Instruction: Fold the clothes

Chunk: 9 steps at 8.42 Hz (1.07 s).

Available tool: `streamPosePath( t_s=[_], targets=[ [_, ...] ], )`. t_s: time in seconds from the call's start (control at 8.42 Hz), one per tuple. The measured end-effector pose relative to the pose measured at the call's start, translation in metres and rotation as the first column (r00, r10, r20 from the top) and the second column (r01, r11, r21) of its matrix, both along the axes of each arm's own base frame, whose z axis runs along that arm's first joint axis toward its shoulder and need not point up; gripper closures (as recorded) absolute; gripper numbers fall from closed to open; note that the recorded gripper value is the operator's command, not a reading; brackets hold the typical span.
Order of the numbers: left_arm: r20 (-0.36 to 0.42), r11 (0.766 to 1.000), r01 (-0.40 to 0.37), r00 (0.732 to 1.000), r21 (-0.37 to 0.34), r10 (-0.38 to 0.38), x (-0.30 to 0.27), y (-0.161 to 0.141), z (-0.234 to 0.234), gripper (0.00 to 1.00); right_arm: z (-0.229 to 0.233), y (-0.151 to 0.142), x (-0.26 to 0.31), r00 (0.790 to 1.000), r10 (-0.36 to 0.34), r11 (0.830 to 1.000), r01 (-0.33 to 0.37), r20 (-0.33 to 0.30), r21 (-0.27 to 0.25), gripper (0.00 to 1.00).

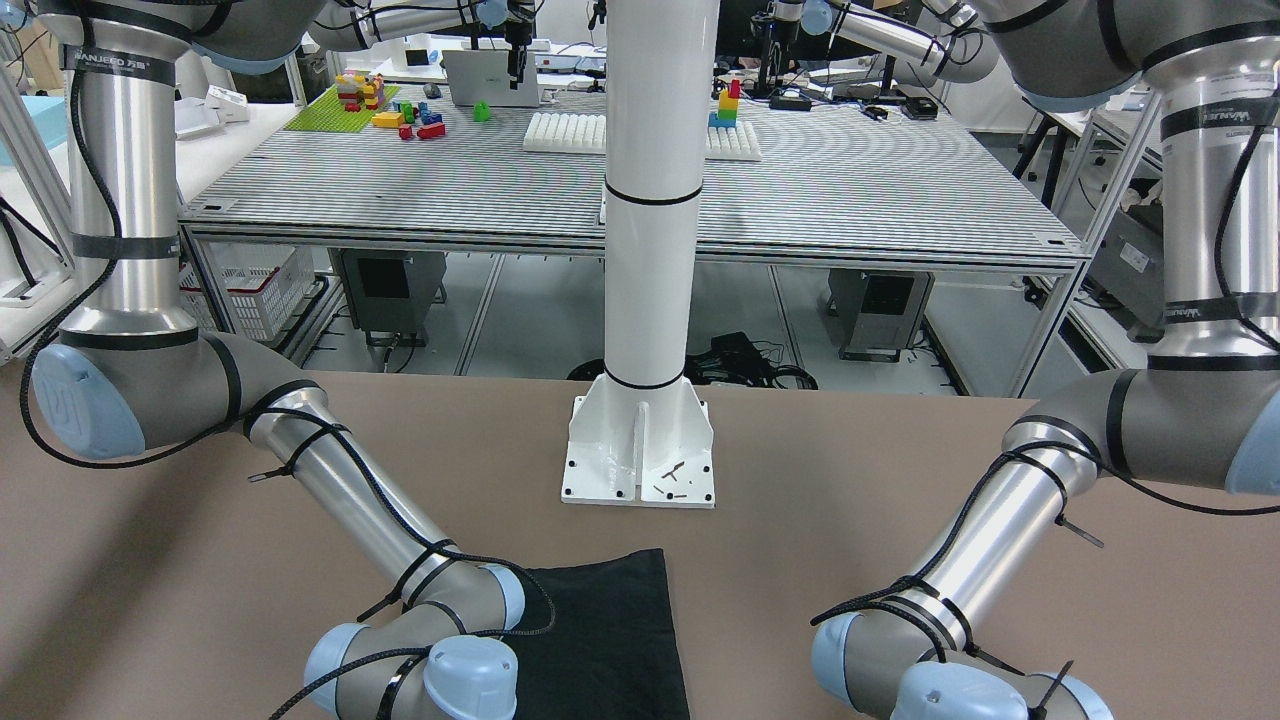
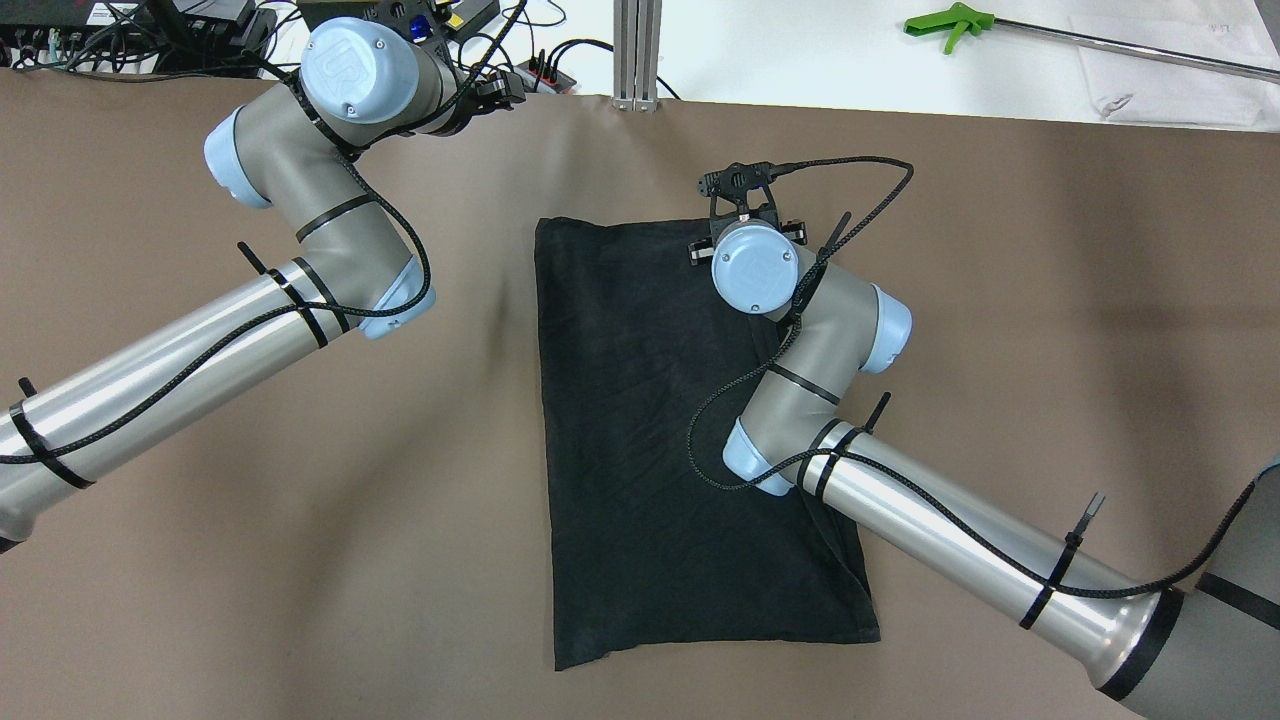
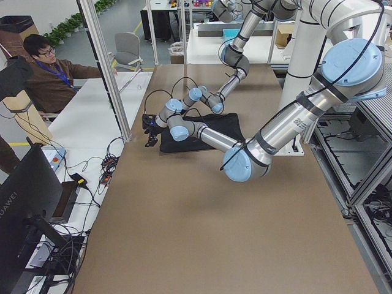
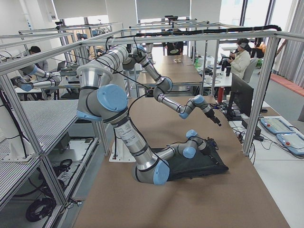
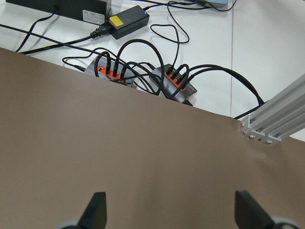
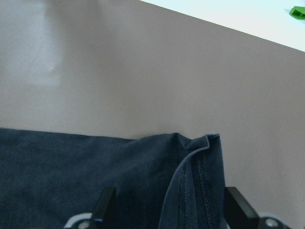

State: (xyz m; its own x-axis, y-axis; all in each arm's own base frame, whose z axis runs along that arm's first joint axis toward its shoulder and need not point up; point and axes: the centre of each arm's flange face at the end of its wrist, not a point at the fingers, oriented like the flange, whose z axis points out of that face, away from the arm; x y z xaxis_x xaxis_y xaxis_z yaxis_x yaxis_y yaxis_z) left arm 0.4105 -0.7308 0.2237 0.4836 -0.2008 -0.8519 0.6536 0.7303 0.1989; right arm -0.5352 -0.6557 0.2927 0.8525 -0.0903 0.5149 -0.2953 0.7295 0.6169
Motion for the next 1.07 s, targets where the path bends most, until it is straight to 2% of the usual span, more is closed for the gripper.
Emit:
streamPosePath(
  t_s=[0.24,0.59,0.71,1.07],
  targets=[
    [0.001,1.0,0.001,1.0,-0.001,-0.001,-0.001,0.0,0.001,0.05,0.006,-0.008,-0.006,0.999,-0.003,1.0,0.002,-0.036,-0.005,0.26],
    [0.002,1.0,0.001,1.0,-0.002,-0.001,-0.001,0.0,0.002,0.05,0.015,-0.009,-0.006,0.997,-0.03,1.0,0.03,-0.075,0.003,0.53],
    [0.002,1.0,0.0,1.0,-0.002,0.0,0.0,0.0,0.002,0.05,0.023,-0.008,-0.004,0.995,-0.043,0.999,0.043,-0.093,0.005,0.58],
    [-0.001,1.0,-0.003,1.0,0.002,0.003,0.002,0.001,-0.002,0.05,0.049,-0.017,0.04,0.986,-0.099,0.995,0.102,-0.135,0.011,0.58]
  ],
)
